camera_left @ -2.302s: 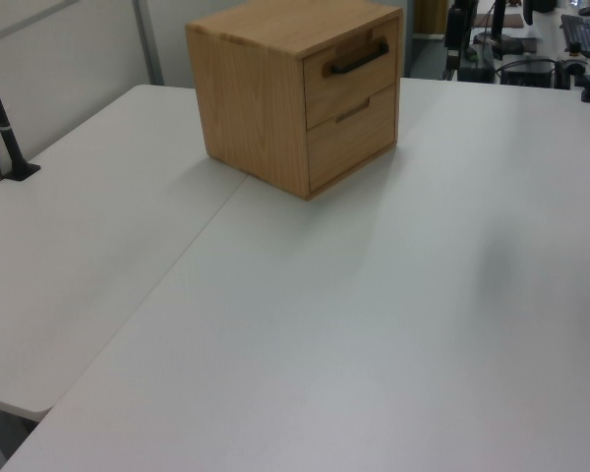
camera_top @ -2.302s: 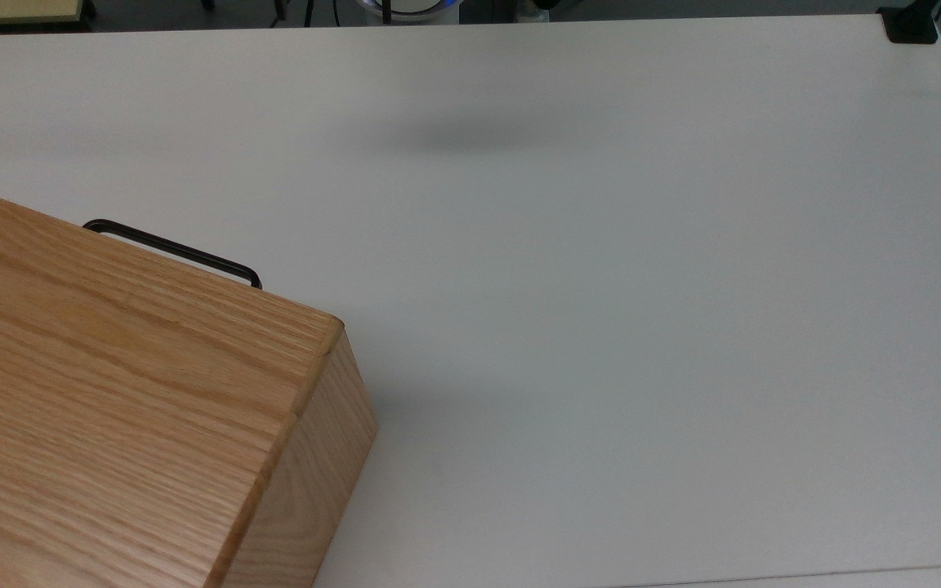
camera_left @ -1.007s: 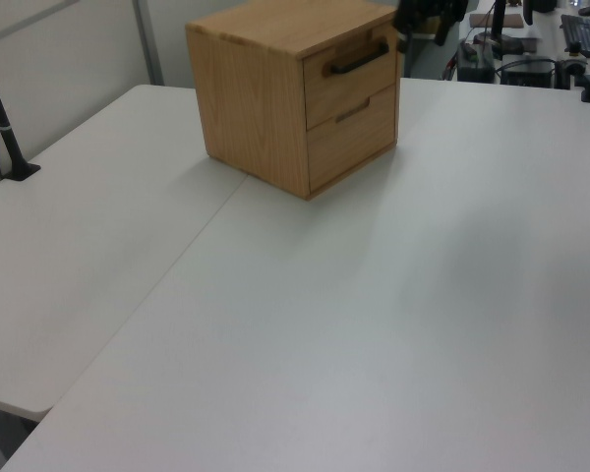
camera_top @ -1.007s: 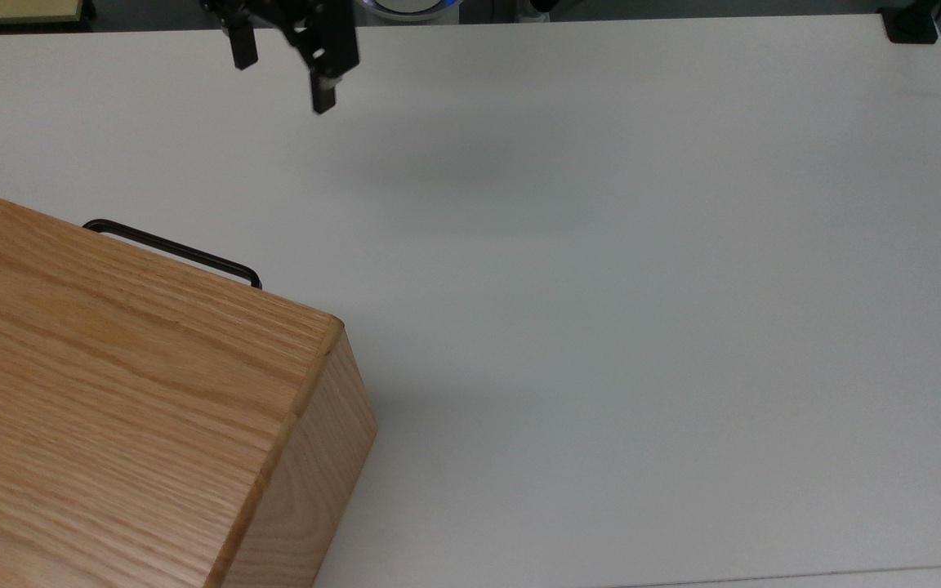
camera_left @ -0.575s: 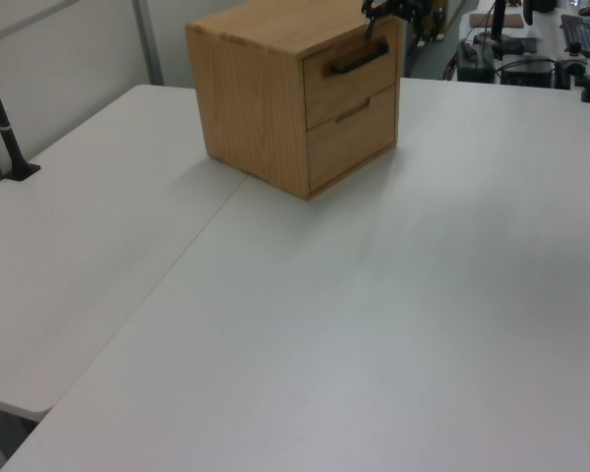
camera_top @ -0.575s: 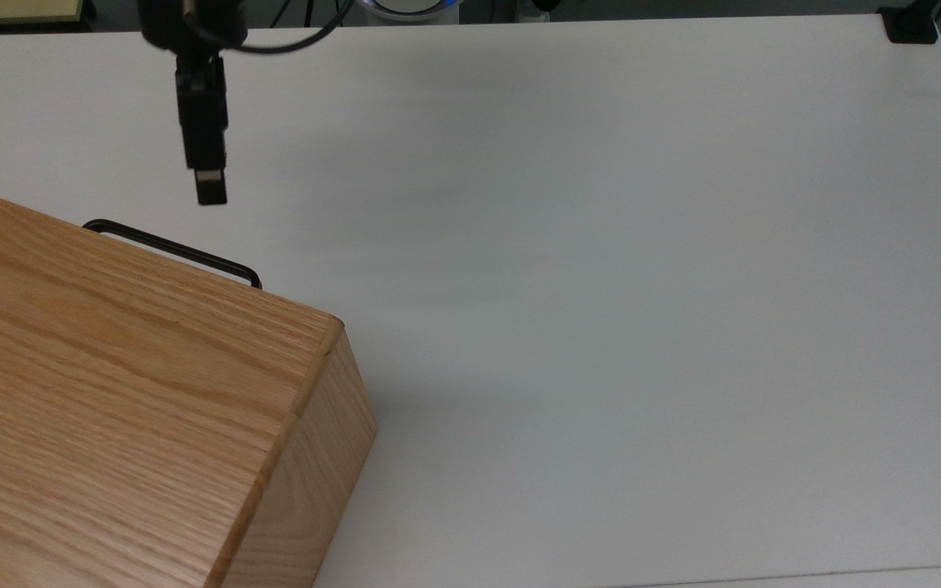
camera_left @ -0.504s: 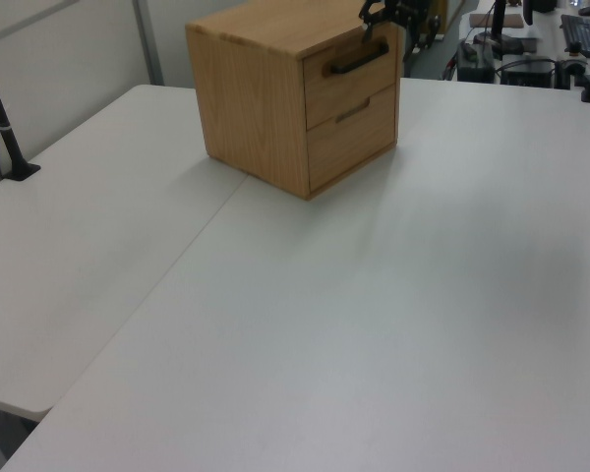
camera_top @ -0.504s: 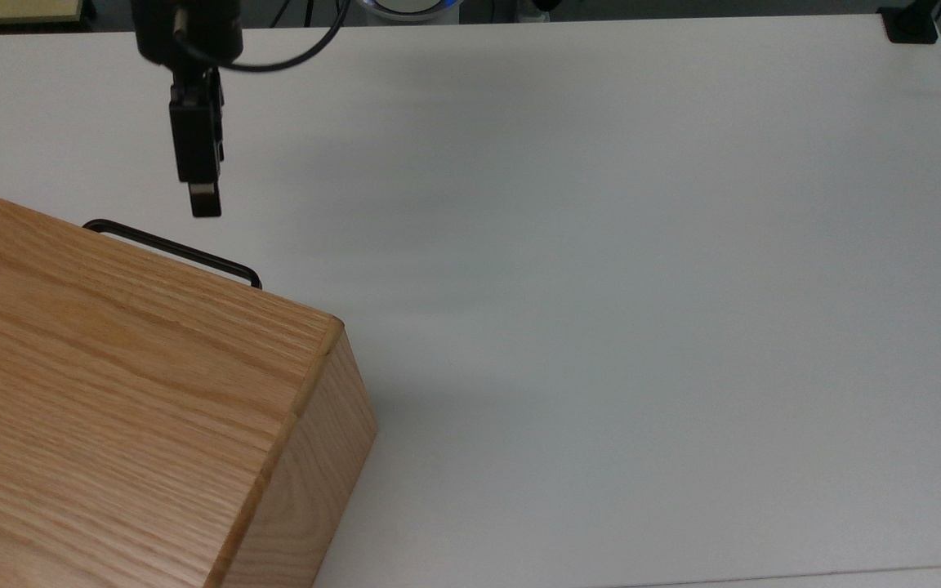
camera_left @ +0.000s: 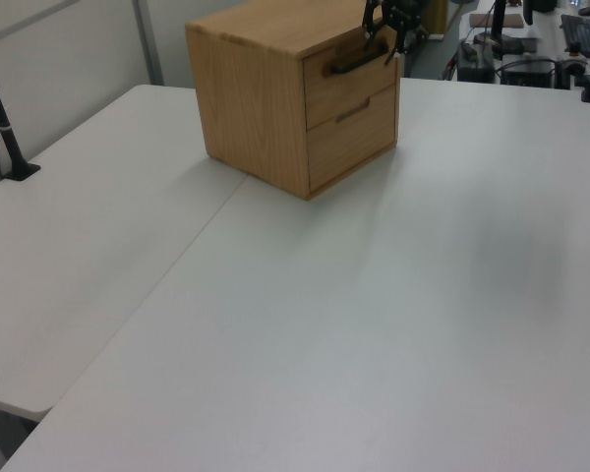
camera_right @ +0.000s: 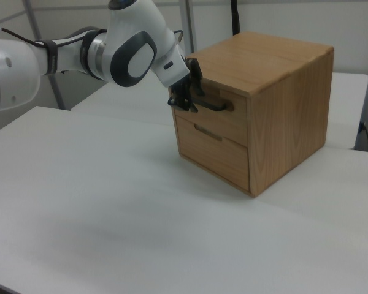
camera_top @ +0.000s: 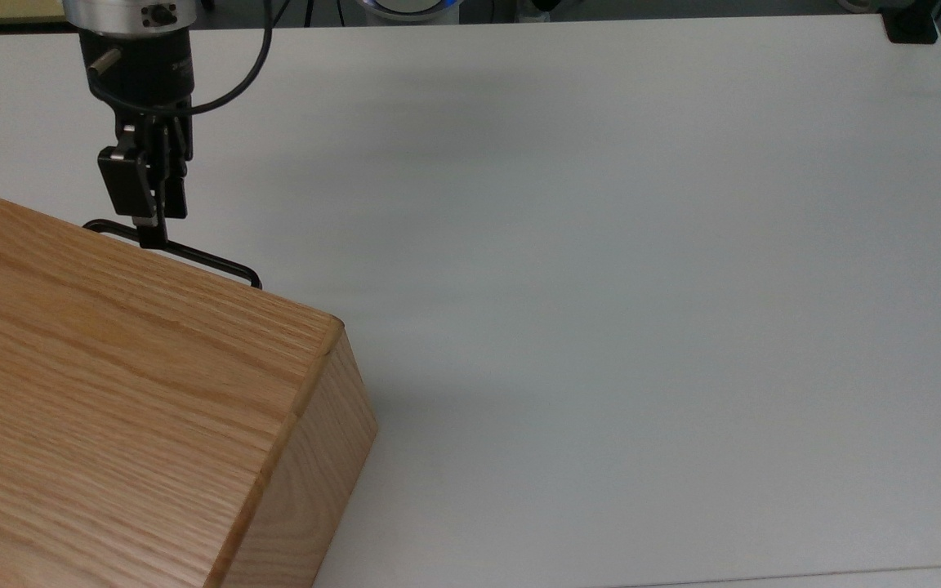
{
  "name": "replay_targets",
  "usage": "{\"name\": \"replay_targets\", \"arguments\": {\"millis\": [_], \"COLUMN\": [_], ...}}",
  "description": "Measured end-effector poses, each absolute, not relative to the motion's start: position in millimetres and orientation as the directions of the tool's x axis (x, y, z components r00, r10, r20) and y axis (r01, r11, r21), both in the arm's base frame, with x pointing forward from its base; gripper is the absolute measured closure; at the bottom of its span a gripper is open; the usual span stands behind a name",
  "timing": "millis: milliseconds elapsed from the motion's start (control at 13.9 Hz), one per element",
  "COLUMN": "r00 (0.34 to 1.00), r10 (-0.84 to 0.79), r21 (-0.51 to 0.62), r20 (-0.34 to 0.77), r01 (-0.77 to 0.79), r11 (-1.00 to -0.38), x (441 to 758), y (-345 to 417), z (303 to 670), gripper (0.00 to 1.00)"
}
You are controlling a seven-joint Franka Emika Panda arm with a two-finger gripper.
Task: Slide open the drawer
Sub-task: 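Hook the handle and pull the upper drawer outward from the cabinet, then keep pulling the drawer out, then release and lift the gripper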
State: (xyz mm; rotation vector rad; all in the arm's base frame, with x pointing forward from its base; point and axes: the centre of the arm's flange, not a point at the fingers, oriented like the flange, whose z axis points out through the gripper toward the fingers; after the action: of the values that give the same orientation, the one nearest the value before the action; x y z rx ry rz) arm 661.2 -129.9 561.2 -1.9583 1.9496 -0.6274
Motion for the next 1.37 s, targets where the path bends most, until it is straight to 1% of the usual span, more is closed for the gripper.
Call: {"name": "replay_targets", "arguments": {"millis": [216,288,360,432,504,647,863,1007,1079,1367], "r00": [-0.029,-0.028,-0.030,-0.045,-0.055,-0.053,-0.022,0.015,0.042,0.118], "r10": [-0.996,-0.996,-0.996,-0.996,-0.996,-0.996,-0.996,-0.997,-0.997,-0.992], "r21": [-0.502,-0.498,-0.513,-0.521,-0.522,-0.523,-0.512,-0.446,-0.397,-0.304], "r20": [0.083,0.082,0.086,0.076,0.069,0.070,0.083,0.075,0.068,0.052], "r01": [-0.865,-0.867,-0.858,-0.853,-0.853,-0.853,-0.858,-0.894,-0.915,-0.944], "r11": [-0.017,-0.017,-0.019,-0.001,0.011,0.009,-0.024,-0.047,-0.065,-0.128], "x": [665.2,667.2,670.0,671.5,671.6,671.5,664.4,643.4,627.7,568.9], "y": [-132.6,-132.4,-132.6,-133.2,-133.9,-133.9,-130.8,-124.1,-119.0,-102.0], "z": [550.6,545.7,546.6,547.9,547.9,548.1,548.6,554.4,557.3,559.4], "gripper": [0.50,0.54,0.70,0.81,0.81,0.81,0.81,0.81,0.81,0.81]}}
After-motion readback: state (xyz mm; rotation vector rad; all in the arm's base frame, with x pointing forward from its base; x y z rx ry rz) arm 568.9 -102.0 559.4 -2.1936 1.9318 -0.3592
